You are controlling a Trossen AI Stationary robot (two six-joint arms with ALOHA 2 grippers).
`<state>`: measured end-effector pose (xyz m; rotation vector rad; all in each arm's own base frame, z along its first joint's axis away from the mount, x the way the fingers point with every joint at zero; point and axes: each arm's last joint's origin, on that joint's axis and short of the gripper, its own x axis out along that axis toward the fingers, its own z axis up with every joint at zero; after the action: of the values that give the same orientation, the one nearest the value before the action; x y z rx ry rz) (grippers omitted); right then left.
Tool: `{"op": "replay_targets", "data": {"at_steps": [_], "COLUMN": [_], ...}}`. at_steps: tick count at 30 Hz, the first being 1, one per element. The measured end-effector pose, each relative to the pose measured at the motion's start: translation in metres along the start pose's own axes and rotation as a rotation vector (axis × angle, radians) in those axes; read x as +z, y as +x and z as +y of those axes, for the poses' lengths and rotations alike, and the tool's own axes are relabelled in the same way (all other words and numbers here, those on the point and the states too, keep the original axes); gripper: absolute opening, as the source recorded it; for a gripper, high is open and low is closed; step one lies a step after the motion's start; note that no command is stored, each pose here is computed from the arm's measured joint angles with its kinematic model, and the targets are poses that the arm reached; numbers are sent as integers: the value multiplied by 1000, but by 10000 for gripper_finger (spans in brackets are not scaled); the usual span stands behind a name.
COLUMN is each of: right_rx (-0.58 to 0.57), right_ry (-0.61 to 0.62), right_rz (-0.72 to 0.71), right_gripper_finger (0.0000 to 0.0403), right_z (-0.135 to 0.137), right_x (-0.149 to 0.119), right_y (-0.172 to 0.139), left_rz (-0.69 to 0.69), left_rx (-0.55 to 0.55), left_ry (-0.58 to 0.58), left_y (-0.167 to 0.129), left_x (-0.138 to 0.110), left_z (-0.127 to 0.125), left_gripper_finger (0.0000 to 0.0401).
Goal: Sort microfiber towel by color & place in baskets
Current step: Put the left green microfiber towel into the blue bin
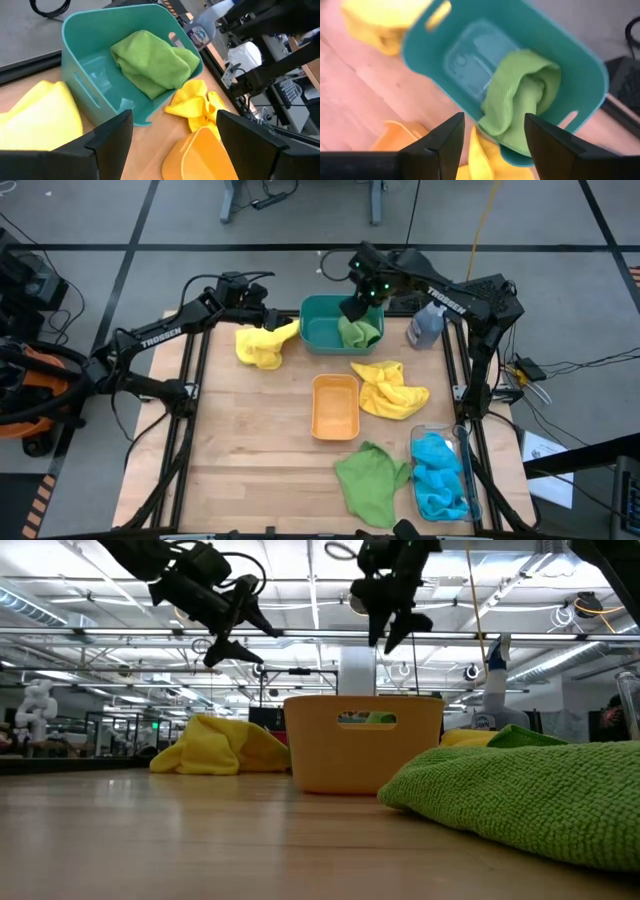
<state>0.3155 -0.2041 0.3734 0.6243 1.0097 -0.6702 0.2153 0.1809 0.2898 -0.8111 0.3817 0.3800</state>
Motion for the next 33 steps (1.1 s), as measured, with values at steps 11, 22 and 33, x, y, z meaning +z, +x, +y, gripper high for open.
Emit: {"op": "replay_targets", "data": {"at_steps": [11,22,33], "right_rx": [-100,-90,-236], "right_ry": [-52,-45,8], "right_rz": [-12,94,55], "right_gripper_finger": [132,6,2], "right_z": [-4,-27,-48], "right_x": [1,-27,-31], "right_y": [11,109,111], "left_rz": [15,44,108], "left_rx": [-27,-53,-109], "left_ry": [17,-52,-98], "left_y": [13,15,24], "left_x": [1,-3,-15], "left_z": [6,1,-18], "left_gripper_finger": [293,293,293]}}
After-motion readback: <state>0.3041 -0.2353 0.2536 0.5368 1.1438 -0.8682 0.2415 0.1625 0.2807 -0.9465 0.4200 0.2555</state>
